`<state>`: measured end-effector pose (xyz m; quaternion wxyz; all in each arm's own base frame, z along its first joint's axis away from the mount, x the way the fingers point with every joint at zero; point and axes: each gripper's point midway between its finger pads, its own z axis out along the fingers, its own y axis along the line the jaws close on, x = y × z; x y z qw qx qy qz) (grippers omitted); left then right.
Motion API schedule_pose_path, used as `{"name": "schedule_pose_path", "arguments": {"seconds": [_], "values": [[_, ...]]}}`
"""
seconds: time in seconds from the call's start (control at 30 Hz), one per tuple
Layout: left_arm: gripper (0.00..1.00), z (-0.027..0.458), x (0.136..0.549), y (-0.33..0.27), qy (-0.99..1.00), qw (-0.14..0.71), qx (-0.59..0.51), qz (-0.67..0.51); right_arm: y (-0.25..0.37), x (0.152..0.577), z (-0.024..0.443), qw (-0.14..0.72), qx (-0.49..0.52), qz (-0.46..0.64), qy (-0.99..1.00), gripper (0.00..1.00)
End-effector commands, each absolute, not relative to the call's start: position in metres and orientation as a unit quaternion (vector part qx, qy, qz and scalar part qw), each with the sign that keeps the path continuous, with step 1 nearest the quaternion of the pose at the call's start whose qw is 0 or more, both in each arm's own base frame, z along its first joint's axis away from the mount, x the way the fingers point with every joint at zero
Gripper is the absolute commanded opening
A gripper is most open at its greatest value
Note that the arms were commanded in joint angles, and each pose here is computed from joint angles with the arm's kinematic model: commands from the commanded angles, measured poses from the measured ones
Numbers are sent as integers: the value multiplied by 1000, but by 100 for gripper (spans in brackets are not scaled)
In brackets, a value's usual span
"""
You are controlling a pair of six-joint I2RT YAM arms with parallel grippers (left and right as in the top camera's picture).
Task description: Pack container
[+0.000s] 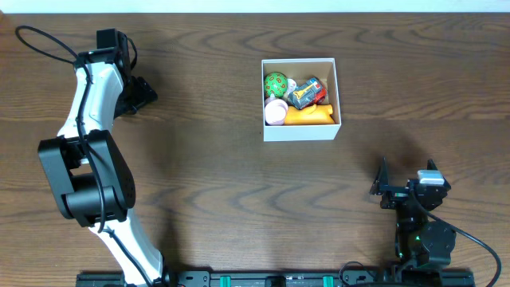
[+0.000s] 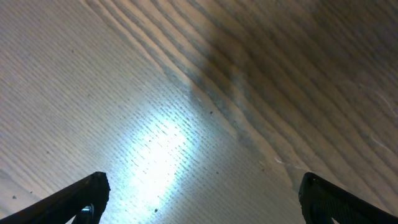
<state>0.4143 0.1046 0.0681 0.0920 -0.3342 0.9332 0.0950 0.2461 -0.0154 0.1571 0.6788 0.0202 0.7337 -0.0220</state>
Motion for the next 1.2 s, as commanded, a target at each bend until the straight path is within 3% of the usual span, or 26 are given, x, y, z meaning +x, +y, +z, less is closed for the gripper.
{"name": "schedule_pose_path", "arguments": {"seconds": [0.0,0.17,0.4,0.57,0.83,1.17], "values": [[98,71,409,111,930,91,-338,109,-10,246,157,681,9,-19,732,99],[98,106,410,111,925,131,-342,101,-10,246,157,681,9,-19,732,99],[98,216,397,109,896,262,-349,75,-10,246,157,681,9,-19,732,99],[98,297,366,104,862,362,-350,54,-10,246,157,681,9,-19,732,99],[98,388,306,94,802,486,-346,25,-10,246,157,681,9,-19,732,99],[98,447,234,82,743,577,-339,0,-10,246,157,681,9,-19,732,99]]}}
